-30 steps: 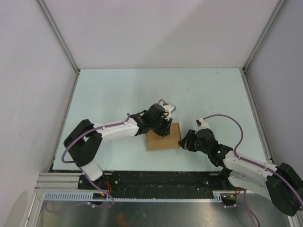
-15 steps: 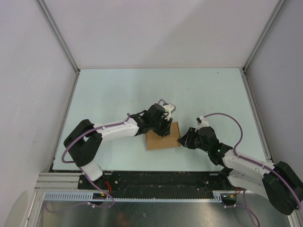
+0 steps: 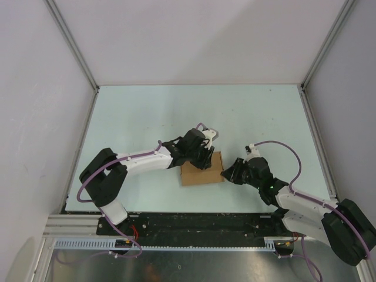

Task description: Fold the paper box

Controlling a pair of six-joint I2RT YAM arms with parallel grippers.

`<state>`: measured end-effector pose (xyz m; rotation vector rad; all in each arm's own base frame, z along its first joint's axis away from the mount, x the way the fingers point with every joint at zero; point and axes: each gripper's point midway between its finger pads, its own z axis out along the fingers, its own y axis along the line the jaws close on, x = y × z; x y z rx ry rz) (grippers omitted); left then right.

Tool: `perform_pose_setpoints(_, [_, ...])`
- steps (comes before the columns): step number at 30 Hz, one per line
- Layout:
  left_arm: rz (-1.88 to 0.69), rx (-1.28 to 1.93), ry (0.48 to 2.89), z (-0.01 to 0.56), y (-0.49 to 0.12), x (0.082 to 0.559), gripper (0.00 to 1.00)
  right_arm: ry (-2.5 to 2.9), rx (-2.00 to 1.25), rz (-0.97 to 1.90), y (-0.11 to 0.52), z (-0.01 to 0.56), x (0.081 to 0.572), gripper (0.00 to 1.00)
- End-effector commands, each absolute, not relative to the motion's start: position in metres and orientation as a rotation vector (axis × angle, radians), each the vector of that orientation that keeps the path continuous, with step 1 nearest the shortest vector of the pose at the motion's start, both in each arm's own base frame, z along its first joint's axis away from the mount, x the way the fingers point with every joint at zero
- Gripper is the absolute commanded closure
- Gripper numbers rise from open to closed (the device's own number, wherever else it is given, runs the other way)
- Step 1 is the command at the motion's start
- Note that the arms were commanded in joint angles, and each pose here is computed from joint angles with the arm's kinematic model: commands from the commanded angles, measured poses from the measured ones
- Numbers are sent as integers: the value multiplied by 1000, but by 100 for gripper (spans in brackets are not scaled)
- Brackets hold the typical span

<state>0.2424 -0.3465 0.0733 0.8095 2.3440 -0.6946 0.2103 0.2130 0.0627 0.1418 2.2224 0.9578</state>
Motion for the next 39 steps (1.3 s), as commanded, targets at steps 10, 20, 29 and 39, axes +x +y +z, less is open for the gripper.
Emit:
perform_pose_setpoints(10, [-729, 843, 2296, 84, -359, 248, 64, 2160, 111, 985, 214, 65, 215, 81])
perform_pose_setpoints(20, [-739, 842, 2299, 83, -361, 247, 64, 2166, 70, 989, 216, 56, 212, 71])
perform_pose_setpoints(29, [-734, 843, 2301, 82, -360, 247, 64, 2169, 68, 1012, 219, 56, 210, 62])
perform_pose_setpoints(39, [-741, 842, 2302, 84, -361, 247, 65, 2176, 53, 1067, 227, 55, 207, 69])
